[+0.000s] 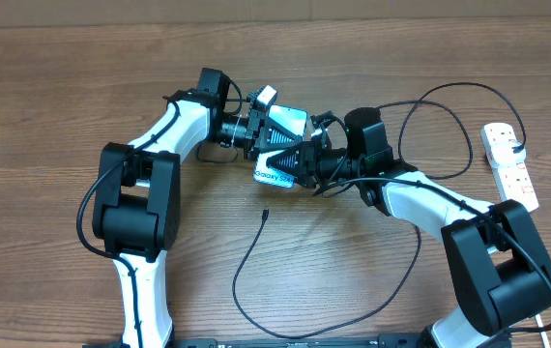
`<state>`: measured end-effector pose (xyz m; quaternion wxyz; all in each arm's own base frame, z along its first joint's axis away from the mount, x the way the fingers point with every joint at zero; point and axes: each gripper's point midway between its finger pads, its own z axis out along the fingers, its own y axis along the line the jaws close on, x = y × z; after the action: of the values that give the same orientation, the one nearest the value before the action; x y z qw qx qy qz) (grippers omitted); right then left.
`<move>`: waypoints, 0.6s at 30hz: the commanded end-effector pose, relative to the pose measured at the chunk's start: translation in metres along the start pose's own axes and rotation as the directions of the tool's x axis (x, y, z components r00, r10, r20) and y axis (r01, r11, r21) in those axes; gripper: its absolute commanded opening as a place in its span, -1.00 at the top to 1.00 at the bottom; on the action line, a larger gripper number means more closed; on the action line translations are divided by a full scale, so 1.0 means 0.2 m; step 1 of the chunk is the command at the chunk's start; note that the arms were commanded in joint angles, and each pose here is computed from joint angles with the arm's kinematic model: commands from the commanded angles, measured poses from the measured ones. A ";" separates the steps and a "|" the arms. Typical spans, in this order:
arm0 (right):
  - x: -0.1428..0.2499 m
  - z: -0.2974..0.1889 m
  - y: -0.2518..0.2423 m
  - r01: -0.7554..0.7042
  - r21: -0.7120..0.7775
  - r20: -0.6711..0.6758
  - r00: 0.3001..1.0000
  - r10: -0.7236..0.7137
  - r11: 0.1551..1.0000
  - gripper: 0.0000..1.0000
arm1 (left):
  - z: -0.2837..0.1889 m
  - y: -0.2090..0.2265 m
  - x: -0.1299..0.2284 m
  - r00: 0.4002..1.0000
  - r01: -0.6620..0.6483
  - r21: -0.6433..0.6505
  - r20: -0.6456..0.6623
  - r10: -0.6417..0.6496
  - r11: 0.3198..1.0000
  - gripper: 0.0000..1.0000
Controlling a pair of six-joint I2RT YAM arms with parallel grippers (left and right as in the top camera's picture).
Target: Plug charger to phone and switch on socket
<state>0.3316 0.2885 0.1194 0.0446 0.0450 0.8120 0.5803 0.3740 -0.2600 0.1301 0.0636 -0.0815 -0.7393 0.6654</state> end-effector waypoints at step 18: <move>-0.04 -0.07 -0.10 -0.010 0.015 0.013 1.000 0.009 1.000 0.93 | 0.03 -0.17 0.03 0.999 -0.009 0.101 -0.033 0.013 0.995 0.50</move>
<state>0.3310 0.2806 0.1233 0.0432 0.0245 0.8050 0.5912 0.3709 -0.2628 0.1350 0.0734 -0.0798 -0.7295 0.6753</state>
